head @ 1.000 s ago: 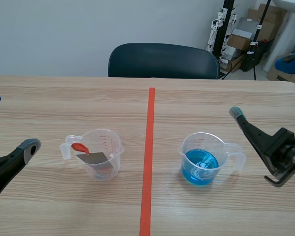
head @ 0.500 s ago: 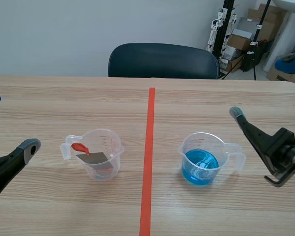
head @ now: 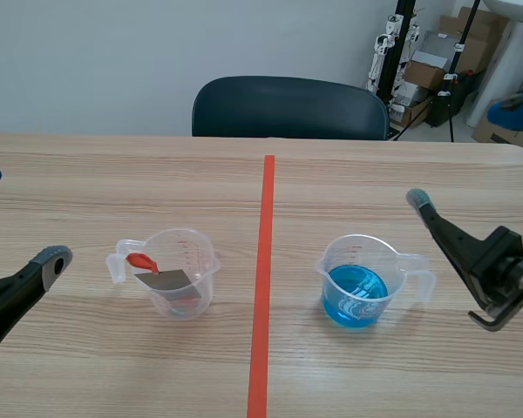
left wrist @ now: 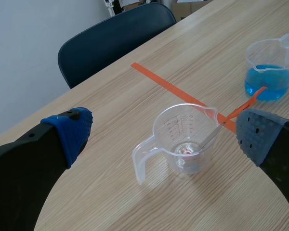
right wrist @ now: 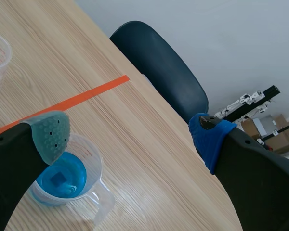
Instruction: Do the redox reaction experiment. lift the metal plate out of the left beaker
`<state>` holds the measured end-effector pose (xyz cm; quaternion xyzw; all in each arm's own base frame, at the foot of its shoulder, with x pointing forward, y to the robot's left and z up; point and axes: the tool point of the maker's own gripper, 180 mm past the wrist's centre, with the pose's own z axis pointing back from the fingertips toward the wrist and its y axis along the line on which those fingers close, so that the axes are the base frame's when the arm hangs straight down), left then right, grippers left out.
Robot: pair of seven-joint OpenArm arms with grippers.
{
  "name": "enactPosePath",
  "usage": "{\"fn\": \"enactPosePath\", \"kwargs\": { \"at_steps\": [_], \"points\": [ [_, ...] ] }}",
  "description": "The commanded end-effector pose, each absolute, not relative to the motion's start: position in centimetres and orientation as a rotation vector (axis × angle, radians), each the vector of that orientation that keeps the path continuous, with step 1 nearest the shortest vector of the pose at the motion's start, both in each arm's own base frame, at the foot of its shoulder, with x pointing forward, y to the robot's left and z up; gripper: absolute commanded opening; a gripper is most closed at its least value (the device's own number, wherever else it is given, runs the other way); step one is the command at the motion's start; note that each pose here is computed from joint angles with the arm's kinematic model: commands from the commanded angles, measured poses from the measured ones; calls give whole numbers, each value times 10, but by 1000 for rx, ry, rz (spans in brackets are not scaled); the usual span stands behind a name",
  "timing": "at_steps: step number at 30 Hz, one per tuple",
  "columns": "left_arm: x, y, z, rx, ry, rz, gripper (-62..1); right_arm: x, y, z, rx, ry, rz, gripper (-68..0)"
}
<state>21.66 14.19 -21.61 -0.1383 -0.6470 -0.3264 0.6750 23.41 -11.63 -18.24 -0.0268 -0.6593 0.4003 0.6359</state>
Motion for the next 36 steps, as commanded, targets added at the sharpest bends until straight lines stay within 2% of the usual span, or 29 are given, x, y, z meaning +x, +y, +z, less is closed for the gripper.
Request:
{"fn": "enactPosePath", "kwargs": {
  "at_steps": [1, 9, 16, 25, 36],
  "points": [
    [218, 142, -212, -319, -1474, -718, 14, 237, -119, -178, -73, -1539, 921, -159],
    [218, 142, -214, -314, -1470, -707, 14, 232, -129, -190, -70, -1602, 999, -158],
    [217, 143, -218, -301, -1466, -679, 14, 242, -142, -204, -37, -1581, 1054, -159],
    [216, 148, -226, -270, -1448, -643, 14, 231, -131, -199, 206, -1595, 1208, -159],
    [198, 186, -247, -185, -1421, -582, 14, 230, -137, -189, 332, -1625, 1325, -159]
  ]
}}
